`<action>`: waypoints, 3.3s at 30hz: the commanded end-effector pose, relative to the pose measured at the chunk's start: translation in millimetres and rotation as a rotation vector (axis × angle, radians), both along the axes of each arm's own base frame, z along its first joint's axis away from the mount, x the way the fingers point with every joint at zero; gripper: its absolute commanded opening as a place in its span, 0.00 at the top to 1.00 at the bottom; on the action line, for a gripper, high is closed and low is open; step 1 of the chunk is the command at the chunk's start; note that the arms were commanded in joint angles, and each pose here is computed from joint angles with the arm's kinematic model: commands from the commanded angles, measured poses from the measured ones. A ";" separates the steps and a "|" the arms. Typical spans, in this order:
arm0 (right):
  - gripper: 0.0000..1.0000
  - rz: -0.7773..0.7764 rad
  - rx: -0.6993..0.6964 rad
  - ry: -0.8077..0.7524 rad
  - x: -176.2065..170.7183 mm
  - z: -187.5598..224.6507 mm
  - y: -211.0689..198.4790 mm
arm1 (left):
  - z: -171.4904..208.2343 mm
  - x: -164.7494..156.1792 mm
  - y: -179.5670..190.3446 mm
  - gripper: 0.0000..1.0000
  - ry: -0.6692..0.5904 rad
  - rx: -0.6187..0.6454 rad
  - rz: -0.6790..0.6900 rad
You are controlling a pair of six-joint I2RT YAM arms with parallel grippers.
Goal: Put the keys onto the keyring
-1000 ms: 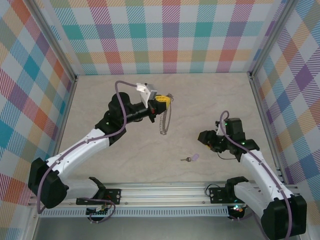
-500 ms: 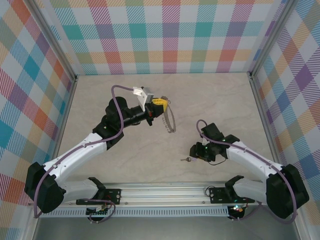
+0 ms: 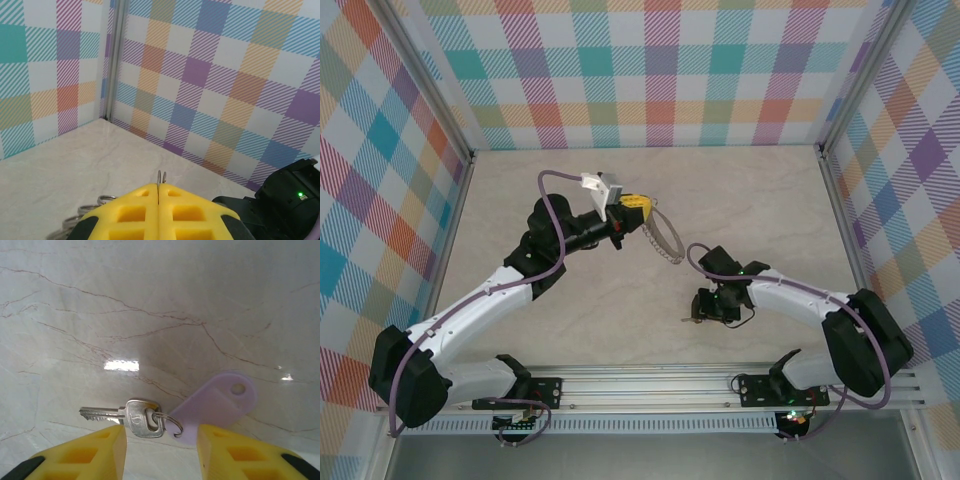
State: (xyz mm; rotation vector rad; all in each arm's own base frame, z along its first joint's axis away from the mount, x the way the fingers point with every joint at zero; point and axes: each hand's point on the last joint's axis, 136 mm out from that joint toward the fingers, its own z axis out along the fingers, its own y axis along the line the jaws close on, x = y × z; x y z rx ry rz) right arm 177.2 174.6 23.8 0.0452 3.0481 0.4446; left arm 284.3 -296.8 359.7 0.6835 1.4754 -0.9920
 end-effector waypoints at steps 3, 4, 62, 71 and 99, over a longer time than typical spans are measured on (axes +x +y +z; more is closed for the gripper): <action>0.60 0.028 0.006 -0.028 8.2 3.3 10.0 | 20.6 -6.1 8.1 1.00 -0.061 -0.059 -0.009; 0.61 0.026 0.009 -0.028 8.8 2.8 11.0 | 20.8 -6.0 8.8 1.00 -0.061 -0.061 -0.008; 0.65 0.028 -0.152 -0.031 3.2 -1.6 17.5 | 24.4 -2.9 36.3 1.00 -0.077 -0.123 0.046; 0.72 0.029 -0.169 -0.028 1.8 -4.9 14.3 | 24.6 -3.5 38.1 1.00 -0.078 -0.127 0.045; 1.00 0.105 -0.060 -0.213 29.4 64.1 30.6 | 30.6 0.2 31.1 1.00 -0.057 -0.122 0.015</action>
